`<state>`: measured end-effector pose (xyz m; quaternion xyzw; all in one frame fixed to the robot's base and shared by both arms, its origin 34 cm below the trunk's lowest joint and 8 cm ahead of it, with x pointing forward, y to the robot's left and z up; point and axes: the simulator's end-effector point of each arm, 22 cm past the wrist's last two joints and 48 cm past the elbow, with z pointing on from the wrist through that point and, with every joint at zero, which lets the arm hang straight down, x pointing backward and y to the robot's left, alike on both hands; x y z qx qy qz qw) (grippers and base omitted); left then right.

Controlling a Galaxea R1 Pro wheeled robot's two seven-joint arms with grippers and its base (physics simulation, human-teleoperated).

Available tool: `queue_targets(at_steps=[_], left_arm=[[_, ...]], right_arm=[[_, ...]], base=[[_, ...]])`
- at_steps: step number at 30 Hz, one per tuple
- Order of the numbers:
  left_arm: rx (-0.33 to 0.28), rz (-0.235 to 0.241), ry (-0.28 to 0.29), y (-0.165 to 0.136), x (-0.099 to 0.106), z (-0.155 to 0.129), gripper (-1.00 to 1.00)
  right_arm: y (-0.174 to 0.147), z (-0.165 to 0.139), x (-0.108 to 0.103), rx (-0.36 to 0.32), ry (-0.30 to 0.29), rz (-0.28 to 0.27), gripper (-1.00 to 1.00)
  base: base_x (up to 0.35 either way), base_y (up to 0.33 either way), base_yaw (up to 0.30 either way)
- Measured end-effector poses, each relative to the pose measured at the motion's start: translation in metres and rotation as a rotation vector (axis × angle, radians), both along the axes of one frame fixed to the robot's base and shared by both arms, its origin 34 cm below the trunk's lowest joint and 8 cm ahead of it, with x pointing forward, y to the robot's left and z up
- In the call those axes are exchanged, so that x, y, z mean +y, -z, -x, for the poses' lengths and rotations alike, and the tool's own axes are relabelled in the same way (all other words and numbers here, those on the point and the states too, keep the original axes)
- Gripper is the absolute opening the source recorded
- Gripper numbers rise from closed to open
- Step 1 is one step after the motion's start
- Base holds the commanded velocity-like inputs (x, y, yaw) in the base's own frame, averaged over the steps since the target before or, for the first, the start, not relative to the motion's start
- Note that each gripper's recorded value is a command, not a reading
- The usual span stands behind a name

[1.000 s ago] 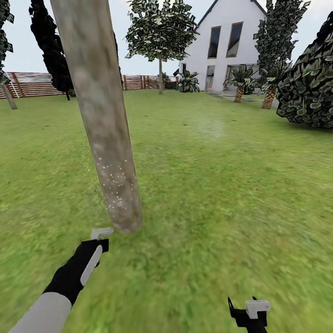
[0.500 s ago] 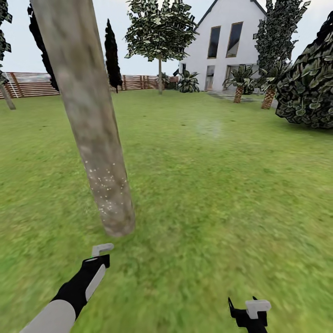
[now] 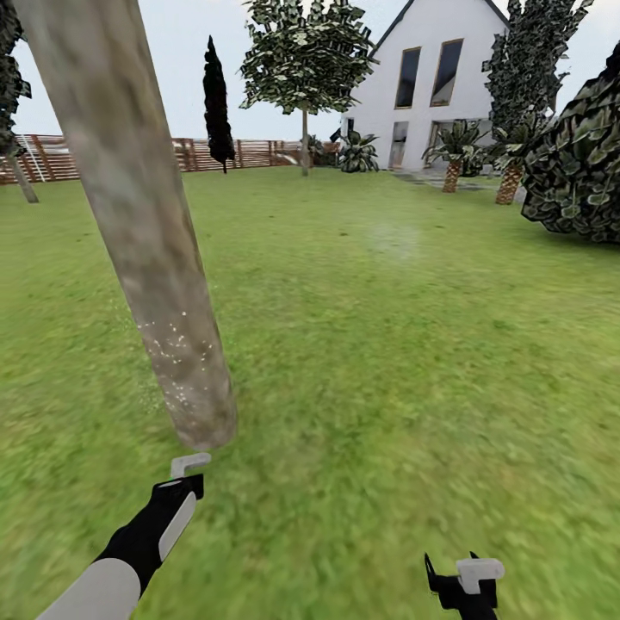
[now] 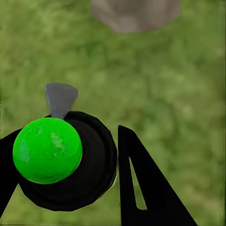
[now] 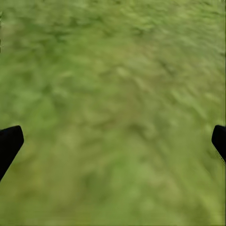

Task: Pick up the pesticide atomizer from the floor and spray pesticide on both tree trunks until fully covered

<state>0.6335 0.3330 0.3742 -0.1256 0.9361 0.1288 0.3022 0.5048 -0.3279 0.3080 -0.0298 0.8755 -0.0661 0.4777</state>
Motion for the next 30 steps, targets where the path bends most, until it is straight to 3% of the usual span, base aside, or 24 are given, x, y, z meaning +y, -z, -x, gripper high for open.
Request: queue_targets(at_steps=[6,20,30], left_arm=[[0.001,0.000,0.001,0.000,-0.001,0.000,-1.00],[0.068,0.014,0.012,0.008,-0.004,0.011,-1.00],[0.064,0.012,0.008,0.007,-0.002,0.010,-1.00]], right_arm=[[0.000,0.000,0.000,0.000,0.000,0.000,1.00],[0.000,0.000,0.000,0.000,0.000,0.000,1.00],[0.000,0.000,0.000,0.000,0.000,0.000,1.00]], base=[[0.153,-0.240,0.250],[0.161,-0.240,0.019],[0.166,-0.240,0.245]])
